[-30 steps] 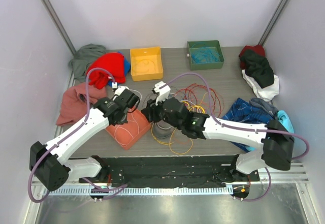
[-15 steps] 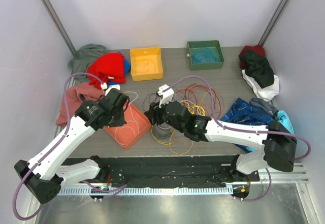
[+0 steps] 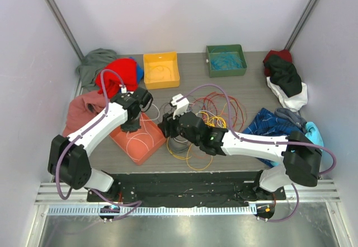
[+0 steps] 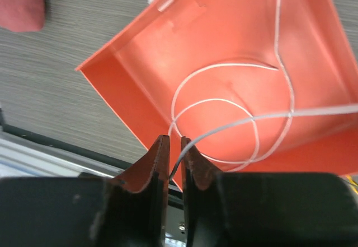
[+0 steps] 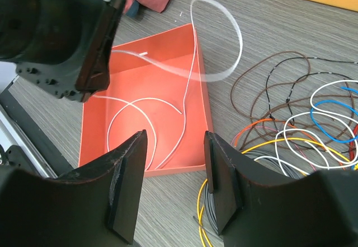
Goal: Untangle the cables
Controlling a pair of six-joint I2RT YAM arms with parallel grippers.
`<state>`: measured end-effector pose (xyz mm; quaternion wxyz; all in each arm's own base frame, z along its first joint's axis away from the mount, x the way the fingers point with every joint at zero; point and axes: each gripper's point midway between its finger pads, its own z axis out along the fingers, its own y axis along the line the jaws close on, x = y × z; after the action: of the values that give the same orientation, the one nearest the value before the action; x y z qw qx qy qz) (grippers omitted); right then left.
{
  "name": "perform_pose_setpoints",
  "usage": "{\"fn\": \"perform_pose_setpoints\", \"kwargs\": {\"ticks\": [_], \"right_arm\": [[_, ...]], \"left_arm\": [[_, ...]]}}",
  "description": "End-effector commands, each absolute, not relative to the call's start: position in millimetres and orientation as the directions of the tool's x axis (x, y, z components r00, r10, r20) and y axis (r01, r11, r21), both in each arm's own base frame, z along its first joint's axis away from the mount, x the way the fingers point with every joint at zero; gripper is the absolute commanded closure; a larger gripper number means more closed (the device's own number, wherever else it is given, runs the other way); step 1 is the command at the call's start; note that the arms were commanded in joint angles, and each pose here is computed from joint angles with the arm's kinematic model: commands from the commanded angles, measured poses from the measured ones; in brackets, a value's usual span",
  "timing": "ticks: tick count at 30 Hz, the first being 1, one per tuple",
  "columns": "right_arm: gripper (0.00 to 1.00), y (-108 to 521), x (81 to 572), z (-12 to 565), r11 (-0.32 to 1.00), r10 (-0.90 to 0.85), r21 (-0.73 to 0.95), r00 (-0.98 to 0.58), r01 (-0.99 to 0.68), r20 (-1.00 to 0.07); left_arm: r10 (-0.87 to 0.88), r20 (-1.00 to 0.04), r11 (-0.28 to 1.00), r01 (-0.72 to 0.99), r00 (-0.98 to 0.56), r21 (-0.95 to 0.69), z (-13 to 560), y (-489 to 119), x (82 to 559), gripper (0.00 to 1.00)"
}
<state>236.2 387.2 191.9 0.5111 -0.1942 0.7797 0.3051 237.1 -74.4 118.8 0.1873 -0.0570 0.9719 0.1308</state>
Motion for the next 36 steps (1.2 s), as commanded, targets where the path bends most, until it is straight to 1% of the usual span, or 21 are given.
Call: {"fn": "perform_pose_setpoints", "kwargs": {"ticks": [1,2,4,6,9,14,15,17,18,20,21,22,23,25,27,28,30,31,32,34,36], "right_arm": [[0.47,385,242,228,0.724,0.099,0.305,-0.345,-0.618,-0.933],[0.47,384,243,227,0.728,0.098,0.303,-0.344,-0.616,-0.934],[0.47,384,244,224,0.73,0.091,0.301,-0.349,-0.614,-0.933],[0.47,385,243,222,0.727,0.089,0.304,-0.354,-0.616,-0.931],[0.47,386,243,220,0.726,0.09,0.309,-0.36,-0.614,-0.929],[0.47,386,244,213,0.734,0.077,0.303,-0.37,-0.607,-0.926],[0.47,387,247,209,0.739,0.072,0.303,-0.378,-0.601,-0.923],[0.46,389,249,206,0.74,0.076,0.315,-0.392,-0.594,-0.917],[0.46,390,253,203,0.742,0.084,0.326,-0.401,-0.586,-0.912],[0.46,391,271,189,0.742,0.095,0.362,-0.446,-0.565,-0.89],[0.45,393,277,185,0.73,0.118,0.402,-0.478,-0.552,-0.87],[0.45,392,295,173,0.724,0.123,0.433,-0.516,-0.537,-0.847],[0.45,393,301,170,0.715,0.131,0.453,-0.534,-0.533,-0.835],[0.45,399,319,163,0.718,0.128,0.455,-0.543,-0.526,-0.83],[0.44,403,330,158,0.738,0.099,0.418,-0.528,-0.53,-0.844],[0.44,409,339,168,0.739,0.098,0.399,-0.5,-0.542,-0.86],[0.44,413,353,150,0.772,0.057,0.361,-0.509,-0.523,-0.859],[0.44,420,363,162,0.771,0.058,0.345,-0.482,-0.535,-0.875],[0.44,419,370,144,0.794,0.021,0.316,-0.496,-0.519,-0.868],[0.44,427,380,147,0.8,-0.005,0.282,-0.475,-0.529,-0.88],[0.44,429,384,135,0.809,-0.039,0.256,-0.484,-0.529,-0.874]], "left_arm": [[-0.004,-0.418,0.939,-0.147,-0.908,0.31,131,-57,253,0.78],[0.009,-0.418,0.932,-0.144,-0.908,0.333,132,-53,254,0.77],[0.018,-0.416,0.925,-0.143,-0.909,0.353,134,-50,255,0.64],[0.023,-0.421,0.915,-0.151,-0.907,0.375,137,-45,256,0.59],[0.0,-0.472,0.919,-0.185,-0.882,0.347,147,-44,257,0.53],[-0.037,-0.558,0.934,-0.228,-0.829,0.276,174,-42,253,0.43],[-0.055,-0.586,0.938,-0.242,-0.808,0.246,183,-41,251,0.38],[-0.085,-0.615,0.949,-0.252,-0.784,0.19,189,-45,249,0.34],[-0.112,-0.655,0.957,-0.258,-0.748,0.132,200,-46,247,0.32],[-0.156,-0.687,0.972,-0.233,-0.709,0.02,202,-61,251,0.31],[-0.186,-0.72,0.974,-0.221,-0.668,-0.045,213,-64,248,0.3],[-0.209,-0.732,0.972,-0.217,-0.648,-0.086,216,-67,249,0.3],[-0.232,-0.742,0.971,-0.194,-0.628,-0.139,215,-75,250,0.3],[-0.261,-0.761,0.965,-0.171,-0.594,-0.198,219,-79,248,0.3],[-0.275,-0.755,0.961,-0.168,-0.595,-0.217,212,-81,247,0.3],[-0.273,-0.752,0.962,-0.166,-0.6,-0.217,209,-82,246,0.3],[-0.267,-0.738,0.964,-0.165,-0.62,-0.21,200,-83,244,0.3],[-0.263,-0.733,0.965,-0.164,-0.628,-0.206,197,-83,244,0.3],[-0.26,-0.727,0.966,-0.164,-0.635,-0.202,194,-84,244,0.3],[-0.26,-0.726,0.966,-0.158,-0.636,-0.207,194,-85,243,0.3],[-0.252,-0.728,0.967,-0.143,-0.637,-0.21,195,-87,244,0.3]]}}
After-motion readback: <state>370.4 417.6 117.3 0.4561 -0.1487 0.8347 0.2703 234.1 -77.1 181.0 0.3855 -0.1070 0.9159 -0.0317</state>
